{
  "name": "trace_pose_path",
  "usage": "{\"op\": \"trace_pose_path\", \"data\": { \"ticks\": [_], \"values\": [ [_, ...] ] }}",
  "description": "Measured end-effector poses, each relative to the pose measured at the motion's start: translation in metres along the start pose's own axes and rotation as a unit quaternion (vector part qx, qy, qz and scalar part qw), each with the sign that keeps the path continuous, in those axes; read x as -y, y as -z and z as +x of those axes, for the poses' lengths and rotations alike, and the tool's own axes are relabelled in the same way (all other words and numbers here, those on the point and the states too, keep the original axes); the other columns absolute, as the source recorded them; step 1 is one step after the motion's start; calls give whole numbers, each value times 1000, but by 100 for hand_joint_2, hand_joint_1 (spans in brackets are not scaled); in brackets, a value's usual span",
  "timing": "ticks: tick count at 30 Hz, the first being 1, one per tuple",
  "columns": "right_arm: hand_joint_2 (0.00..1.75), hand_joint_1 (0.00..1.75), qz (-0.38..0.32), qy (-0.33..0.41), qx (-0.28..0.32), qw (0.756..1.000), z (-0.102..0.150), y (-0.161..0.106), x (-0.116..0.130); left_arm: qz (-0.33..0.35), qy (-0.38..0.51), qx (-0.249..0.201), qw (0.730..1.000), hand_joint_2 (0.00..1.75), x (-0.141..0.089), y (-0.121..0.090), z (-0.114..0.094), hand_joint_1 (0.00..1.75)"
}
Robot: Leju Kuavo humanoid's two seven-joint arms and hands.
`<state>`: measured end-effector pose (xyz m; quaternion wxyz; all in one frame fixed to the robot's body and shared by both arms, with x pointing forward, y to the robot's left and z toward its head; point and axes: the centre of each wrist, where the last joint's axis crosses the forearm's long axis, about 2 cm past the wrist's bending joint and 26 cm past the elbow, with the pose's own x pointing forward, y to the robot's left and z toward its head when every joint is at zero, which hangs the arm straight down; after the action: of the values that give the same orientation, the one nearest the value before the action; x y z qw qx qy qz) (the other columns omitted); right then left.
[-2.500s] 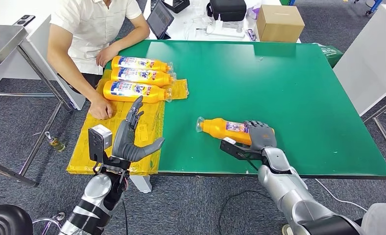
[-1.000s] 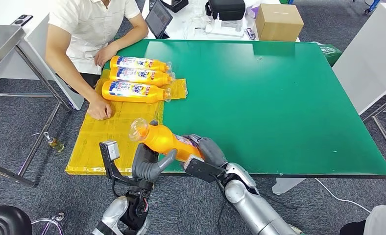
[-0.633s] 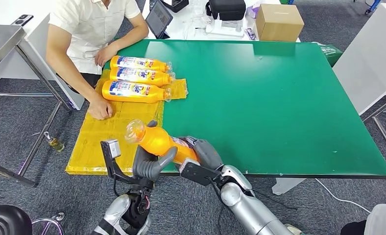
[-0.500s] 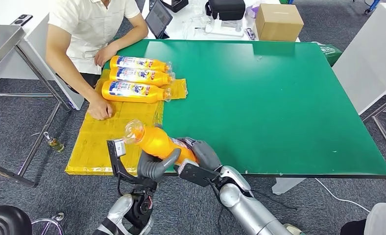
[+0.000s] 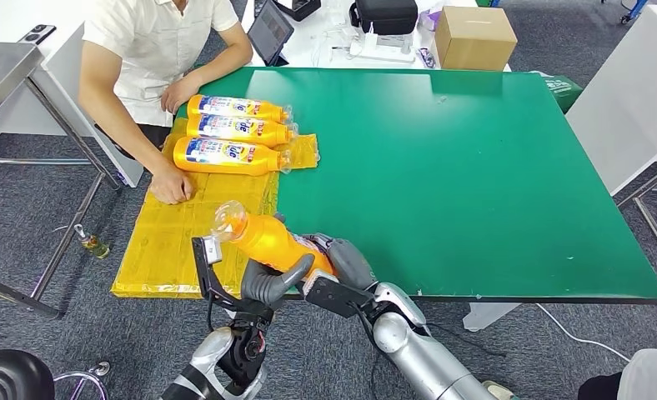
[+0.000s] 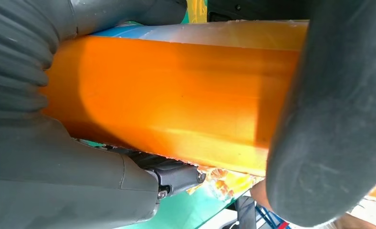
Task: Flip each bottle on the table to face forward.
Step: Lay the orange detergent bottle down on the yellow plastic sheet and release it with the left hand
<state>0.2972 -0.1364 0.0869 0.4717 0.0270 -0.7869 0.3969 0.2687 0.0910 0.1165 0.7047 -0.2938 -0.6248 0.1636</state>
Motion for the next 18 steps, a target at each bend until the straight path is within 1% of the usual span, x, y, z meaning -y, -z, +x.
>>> {"op": "trace_pose_path", "data": {
  "ticks": [1,2,4,5,6,8,9,10,14,18],
  "values": [
    [175,154,0,0,0,1000,0,0,0,0,0,0,1000,175,0,0,0,0],
    [175,152,0,0,0,1000,0,0,0,0,0,-1,1000,175,0,0,0,7],
    [175,144,0,2,0,1000,0,0,0,1,0,3,1000,175,0,1,-1,94],
    [175,133,0,3,0,1000,0,0,-1,1,-1,6,1000,175,0,1,0,138],
    [175,103,1,4,0,1000,1,0,-1,2,-2,11,1000,175,0,1,0,175],
    [175,34,1,7,1,1000,1,0,-2,1,-5,18,1000,175,1,2,0,175],
    [175,7,1,8,1,1000,1,0,-2,1,-7,21,1000,175,1,3,1,175],
    [175,0,1,10,1,1000,1,0,-3,1,-10,23,1000,175,1,3,1,175],
    [175,0,-2,19,3,1000,1,-4,-8,2,-24,37,999,175,-1,4,6,175],
    [175,0,-23,16,8,1000,4,-10,-17,4,-43,58,997,175,-3,1,13,175]
  ]
}}
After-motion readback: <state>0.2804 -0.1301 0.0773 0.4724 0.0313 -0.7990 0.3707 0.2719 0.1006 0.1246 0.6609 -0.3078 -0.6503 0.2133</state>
